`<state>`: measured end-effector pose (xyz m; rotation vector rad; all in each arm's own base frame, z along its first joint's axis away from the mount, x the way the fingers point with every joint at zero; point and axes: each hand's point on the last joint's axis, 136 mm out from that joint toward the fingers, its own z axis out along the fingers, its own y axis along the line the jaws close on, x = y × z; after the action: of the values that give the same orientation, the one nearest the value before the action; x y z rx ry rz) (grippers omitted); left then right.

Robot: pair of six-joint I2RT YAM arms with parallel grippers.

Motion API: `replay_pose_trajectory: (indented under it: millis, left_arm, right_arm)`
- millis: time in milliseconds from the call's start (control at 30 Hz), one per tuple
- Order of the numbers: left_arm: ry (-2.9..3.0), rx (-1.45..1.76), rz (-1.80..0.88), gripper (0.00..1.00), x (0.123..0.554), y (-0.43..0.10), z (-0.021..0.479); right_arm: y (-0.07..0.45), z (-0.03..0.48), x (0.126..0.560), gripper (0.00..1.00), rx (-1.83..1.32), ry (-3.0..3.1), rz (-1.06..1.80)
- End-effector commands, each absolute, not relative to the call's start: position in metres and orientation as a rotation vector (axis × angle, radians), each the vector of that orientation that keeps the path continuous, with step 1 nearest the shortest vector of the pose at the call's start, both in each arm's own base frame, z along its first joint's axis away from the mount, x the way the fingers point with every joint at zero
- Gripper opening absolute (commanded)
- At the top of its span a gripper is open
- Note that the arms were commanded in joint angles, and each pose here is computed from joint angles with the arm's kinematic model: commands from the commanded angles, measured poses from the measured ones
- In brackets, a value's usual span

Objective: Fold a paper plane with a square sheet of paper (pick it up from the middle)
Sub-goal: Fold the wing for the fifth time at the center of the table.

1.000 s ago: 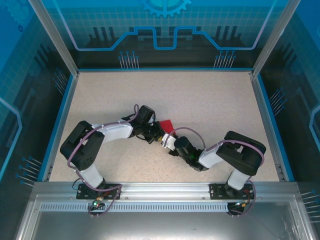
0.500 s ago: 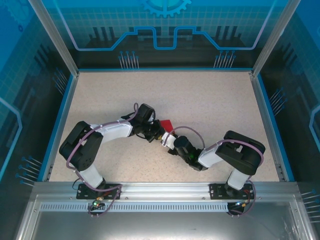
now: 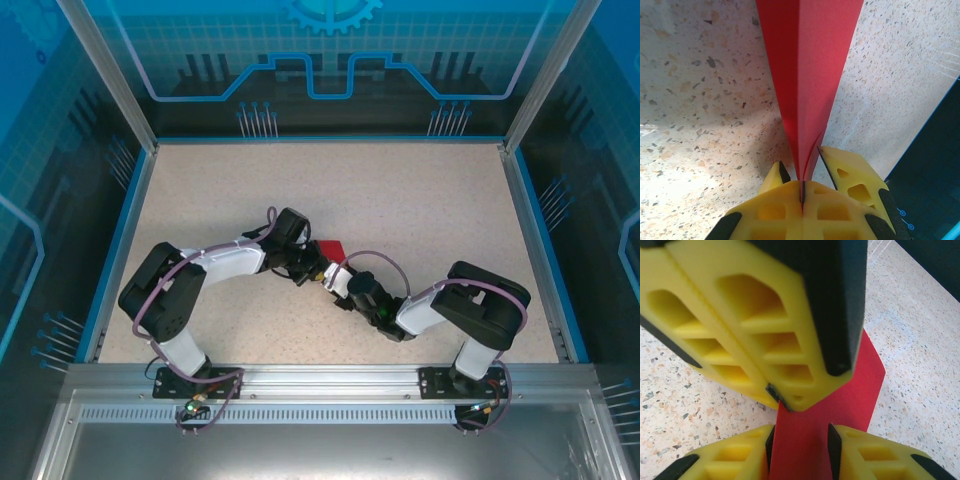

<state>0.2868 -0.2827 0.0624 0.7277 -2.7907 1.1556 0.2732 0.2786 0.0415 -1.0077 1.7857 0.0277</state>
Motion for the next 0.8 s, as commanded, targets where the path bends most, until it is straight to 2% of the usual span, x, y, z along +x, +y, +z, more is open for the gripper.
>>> replay_pose_trajectory:
  millis: [0, 367, 433, 600, 633, 700, 767]
  left_arm:
    - [-2.804, 0.718, 1.156, 0.04, 0.291, -0.282, 0.069]
    - [-2.800, 0.733, 1.124, 0.04, 0.291, -0.281, 0.065]
    - [-2.801, 0.732, 1.122, 0.04, 0.291, -0.281, 0.065]
    - [-2.803, 0.728, 1.129, 0.04, 0.292, -0.282, 0.068]
    - [-2.805, 0.721, 1.135, 0.06, 0.292, -0.282, 0.070]
    - [-2.819, 0.727, 1.136, 0.16, 0.295, -0.279, 0.075]
    - [-2.844, 0.750, 1.127, 0.33, 0.300, -0.269, 0.079]
  right_arm:
    - [0.281, 0.065, 0.284, 0.36, -0.907, 1.751, 0.046]
    - [0.278, 0.073, 0.284, 0.40, -0.894, 1.737, 0.041]
    - [0.278, 0.072, 0.284, 0.37, -0.894, 1.737, 0.042]
    - [0.279, 0.064, 0.282, 0.17, -0.921, 1.757, 0.046]
    - [0.279, 0.063, 0.282, 0.13, -0.921, 1.763, 0.049]
    - [0.278, 0.059, 0.281, 0.08, -0.919, 1.777, 0.064]
    - [0.278, 0.057, 0.280, 0.06, -0.913, 1.802, 0.092]
